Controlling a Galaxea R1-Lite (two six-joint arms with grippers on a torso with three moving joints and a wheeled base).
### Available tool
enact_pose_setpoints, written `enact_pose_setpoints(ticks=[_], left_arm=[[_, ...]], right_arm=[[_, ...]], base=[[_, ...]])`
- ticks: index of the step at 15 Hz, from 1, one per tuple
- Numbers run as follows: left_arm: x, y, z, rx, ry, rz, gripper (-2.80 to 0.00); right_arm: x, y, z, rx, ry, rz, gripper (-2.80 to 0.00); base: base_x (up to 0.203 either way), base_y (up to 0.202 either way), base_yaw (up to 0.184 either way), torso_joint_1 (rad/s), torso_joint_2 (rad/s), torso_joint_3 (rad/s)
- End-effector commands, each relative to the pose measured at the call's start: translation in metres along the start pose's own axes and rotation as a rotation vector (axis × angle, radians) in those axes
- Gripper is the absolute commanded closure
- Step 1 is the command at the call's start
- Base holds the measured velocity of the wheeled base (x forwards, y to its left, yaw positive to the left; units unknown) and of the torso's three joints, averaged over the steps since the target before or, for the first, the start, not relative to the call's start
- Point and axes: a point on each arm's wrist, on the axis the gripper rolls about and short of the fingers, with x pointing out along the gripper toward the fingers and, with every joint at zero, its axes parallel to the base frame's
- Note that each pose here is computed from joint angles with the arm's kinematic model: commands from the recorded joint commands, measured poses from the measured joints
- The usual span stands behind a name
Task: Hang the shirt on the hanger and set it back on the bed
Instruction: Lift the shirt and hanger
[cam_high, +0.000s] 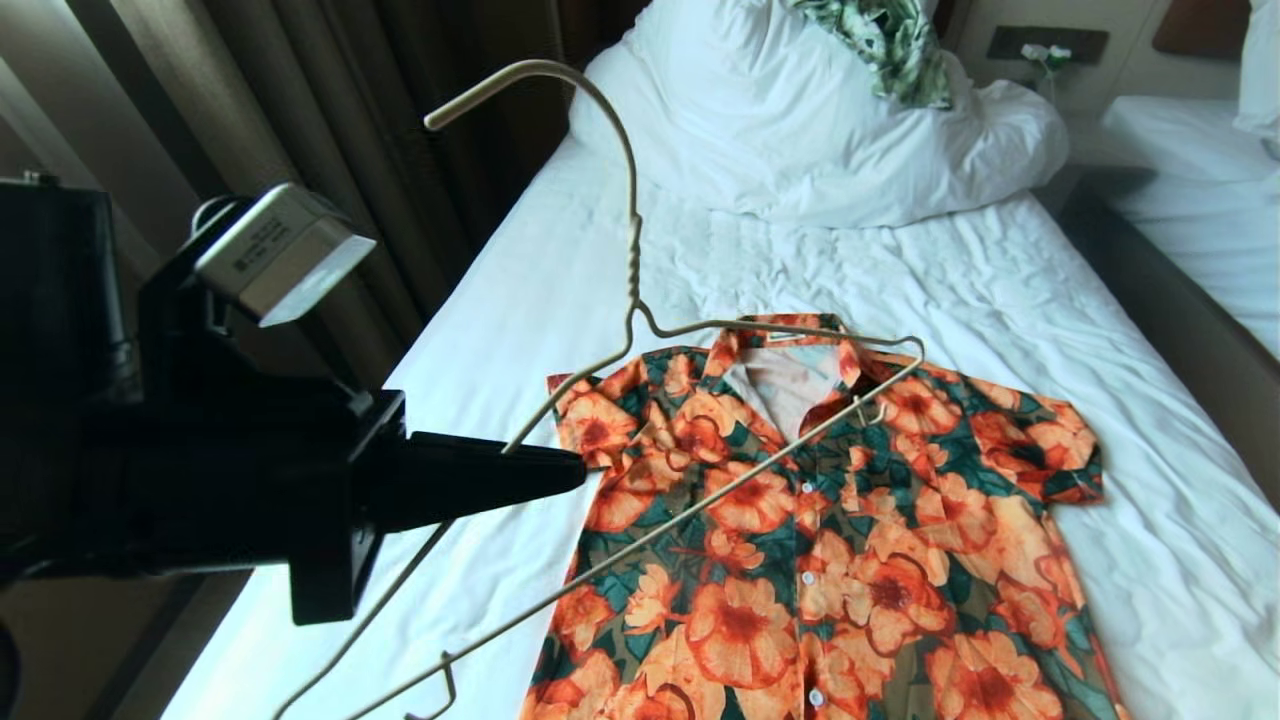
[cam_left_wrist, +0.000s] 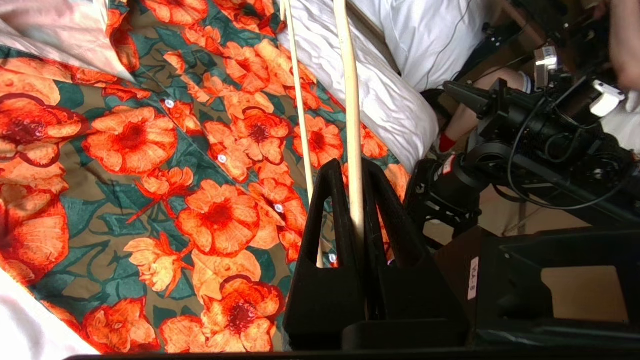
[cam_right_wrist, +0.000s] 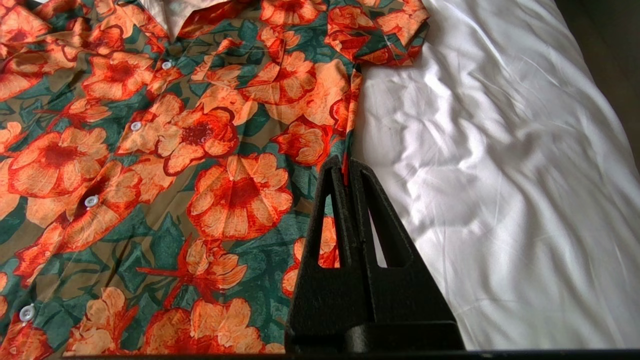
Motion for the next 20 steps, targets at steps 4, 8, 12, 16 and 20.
enact_pose_setpoints(ticks=[4, 8, 12, 16, 20], left_arm=[[0.004, -0.011, 0.003, -0.010, 0.003, -0.027, 0.00], [0.000, -0.013, -0.001, -0.013, 0.003, -0.010, 0.00], [-0.007, -0.017, -0.001, -0.003, -0.018, 0.029, 0.00], [-0.020, -0.022, -0.007, -0.005, -0.019, 0.058, 0.00], [-0.028, -0.027, -0.006, 0.007, -0.043, 0.078, 0.00]], right_arm=[[0.000, 0.000, 0.000, -0.001, 0.000, 0.001, 0.00], [-0.008, 0.001, 0.023, 0.002, -0.065, 0.010, 0.00], [-0.012, 0.003, 0.071, 0.002, -0.069, 0.014, 0.00], [0.001, 0.005, 0.119, 0.003, -0.045, 0.012, 0.00], [0.031, 0.007, 0.157, 0.031, 0.021, 0.006, 0.00]], base=[[0.000, 0.000, 0.000, 0.000, 0.00, 0.000], [0.000, 0.000, 0.000, 0.000, 0.00, 0.000], [0.000, 0.000, 0.000, 0.000, 0.00, 0.000], [0.000, 0.000, 0.000, 0.000, 0.00, 0.000], [0.000, 0.000, 0.000, 0.000, 0.00, 0.000]])
